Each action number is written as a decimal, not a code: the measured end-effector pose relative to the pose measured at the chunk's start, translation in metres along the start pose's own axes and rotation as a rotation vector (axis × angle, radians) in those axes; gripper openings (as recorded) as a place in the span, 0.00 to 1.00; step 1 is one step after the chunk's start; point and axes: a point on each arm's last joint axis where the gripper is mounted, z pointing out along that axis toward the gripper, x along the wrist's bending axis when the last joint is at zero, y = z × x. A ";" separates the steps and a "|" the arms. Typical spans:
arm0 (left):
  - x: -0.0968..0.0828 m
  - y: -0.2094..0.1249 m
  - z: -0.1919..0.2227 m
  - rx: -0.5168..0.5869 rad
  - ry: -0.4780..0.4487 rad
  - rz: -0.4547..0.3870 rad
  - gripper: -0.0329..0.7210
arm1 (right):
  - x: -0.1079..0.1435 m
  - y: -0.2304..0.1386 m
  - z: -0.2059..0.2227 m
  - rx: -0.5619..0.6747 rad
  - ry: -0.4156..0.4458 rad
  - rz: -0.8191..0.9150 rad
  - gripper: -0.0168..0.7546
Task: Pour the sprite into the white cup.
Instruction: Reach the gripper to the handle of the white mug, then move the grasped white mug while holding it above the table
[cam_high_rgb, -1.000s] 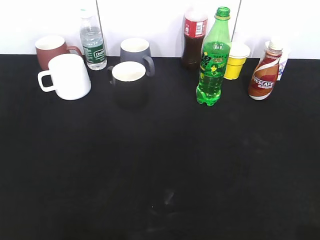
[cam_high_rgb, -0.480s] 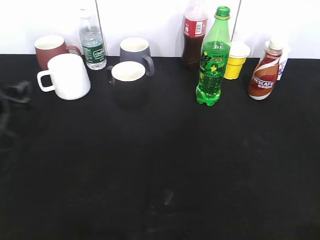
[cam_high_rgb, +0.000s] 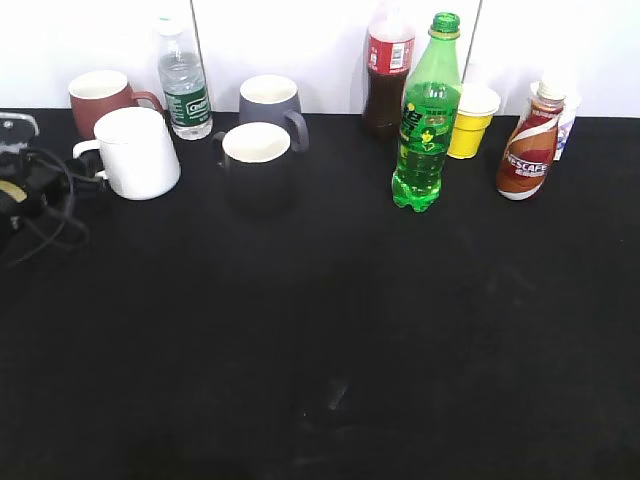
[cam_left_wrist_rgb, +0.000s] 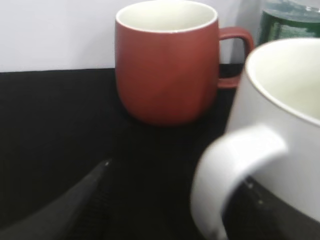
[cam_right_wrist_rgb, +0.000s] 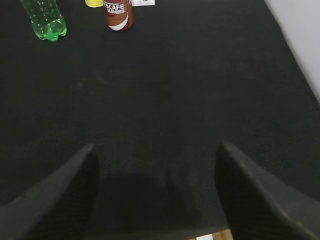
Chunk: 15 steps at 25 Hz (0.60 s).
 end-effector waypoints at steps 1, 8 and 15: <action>0.001 0.003 0.004 -0.006 0.003 -0.001 0.70 | 0.000 0.000 0.000 0.000 0.000 0.000 0.72; 0.002 0.004 0.043 -0.018 -0.044 0.005 0.42 | 0.000 0.000 0.000 0.000 0.002 0.000 0.72; -0.001 0.013 0.031 -0.011 -0.085 0.009 0.14 | 0.000 0.000 0.000 0.000 0.003 0.002 0.72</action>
